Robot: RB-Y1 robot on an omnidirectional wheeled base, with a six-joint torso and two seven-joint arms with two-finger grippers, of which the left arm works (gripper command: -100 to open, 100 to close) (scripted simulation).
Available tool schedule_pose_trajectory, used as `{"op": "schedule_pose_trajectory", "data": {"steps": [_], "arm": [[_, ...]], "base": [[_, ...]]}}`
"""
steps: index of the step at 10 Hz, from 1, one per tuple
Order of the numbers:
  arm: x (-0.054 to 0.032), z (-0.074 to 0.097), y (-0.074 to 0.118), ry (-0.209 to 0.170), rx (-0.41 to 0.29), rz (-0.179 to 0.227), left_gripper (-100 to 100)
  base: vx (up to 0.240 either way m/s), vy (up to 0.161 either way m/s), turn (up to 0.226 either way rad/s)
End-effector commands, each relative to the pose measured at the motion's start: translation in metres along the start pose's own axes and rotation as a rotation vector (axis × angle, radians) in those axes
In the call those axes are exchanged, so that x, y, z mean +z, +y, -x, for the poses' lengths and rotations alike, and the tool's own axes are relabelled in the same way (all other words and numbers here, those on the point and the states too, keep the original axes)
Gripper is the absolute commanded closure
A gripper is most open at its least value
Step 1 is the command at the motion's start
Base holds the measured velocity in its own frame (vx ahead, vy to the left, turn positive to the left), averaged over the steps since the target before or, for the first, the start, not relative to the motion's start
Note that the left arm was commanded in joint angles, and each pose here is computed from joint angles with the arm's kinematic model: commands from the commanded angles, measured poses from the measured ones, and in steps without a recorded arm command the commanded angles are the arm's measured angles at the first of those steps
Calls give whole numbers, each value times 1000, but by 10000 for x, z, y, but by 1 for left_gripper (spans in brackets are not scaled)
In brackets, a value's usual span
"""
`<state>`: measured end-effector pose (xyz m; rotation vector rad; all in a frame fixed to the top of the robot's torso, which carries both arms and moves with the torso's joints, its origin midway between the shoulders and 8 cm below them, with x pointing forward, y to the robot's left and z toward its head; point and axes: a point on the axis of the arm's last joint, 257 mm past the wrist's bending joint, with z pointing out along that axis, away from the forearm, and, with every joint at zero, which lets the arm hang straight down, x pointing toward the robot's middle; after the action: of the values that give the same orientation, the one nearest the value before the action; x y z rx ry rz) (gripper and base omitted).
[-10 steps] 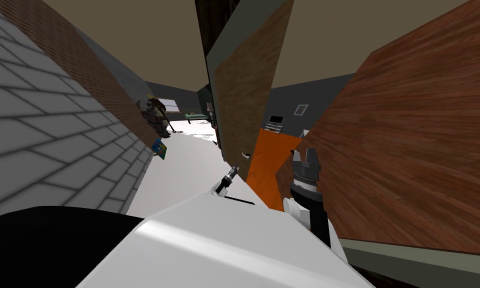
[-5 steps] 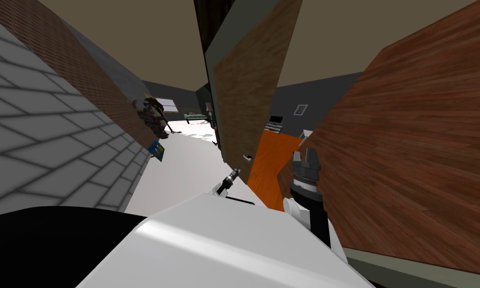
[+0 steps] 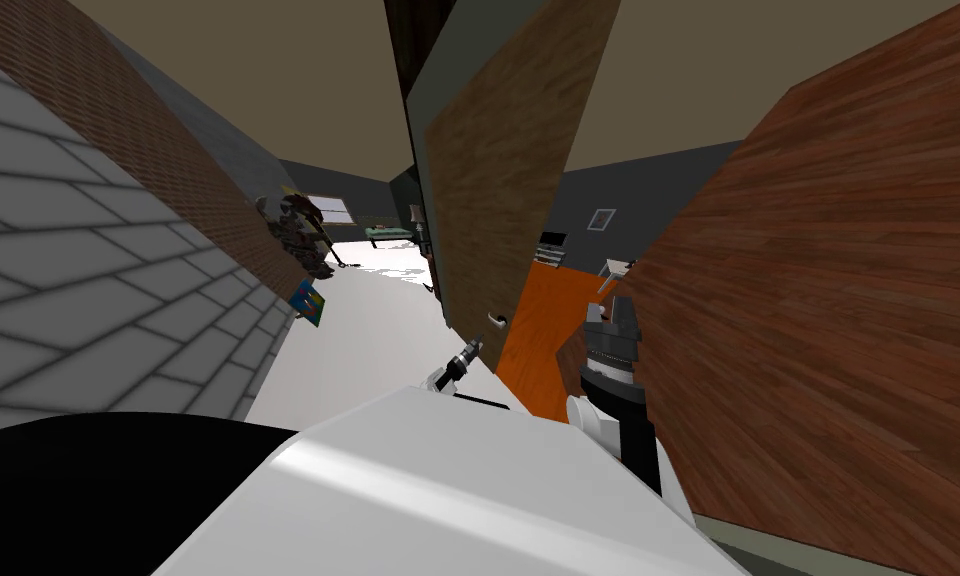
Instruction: Push the door open
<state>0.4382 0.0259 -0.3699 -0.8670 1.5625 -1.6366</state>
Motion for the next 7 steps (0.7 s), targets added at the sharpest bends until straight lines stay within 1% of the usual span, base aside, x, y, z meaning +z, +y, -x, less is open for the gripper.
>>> {"op": "schedule_pose_trajectory", "data": {"steps": [1, 4, 5, 6, 7], "arm": [[3, -43, 51, 14, 0, 11, -100], [-2, -179, 186, 48, -2, 41, -100], [13, -142, 156, 41, -1, 35, -100], [-23, -95, 184, 38, 7, 41, -100], [-32, -83, 191, 37, 8, 42, -100]], "base": [[72, 60, -15], [112, 72, -24], [48, 32, -7], [86, -31, -28], [132, -87, -21]]}}
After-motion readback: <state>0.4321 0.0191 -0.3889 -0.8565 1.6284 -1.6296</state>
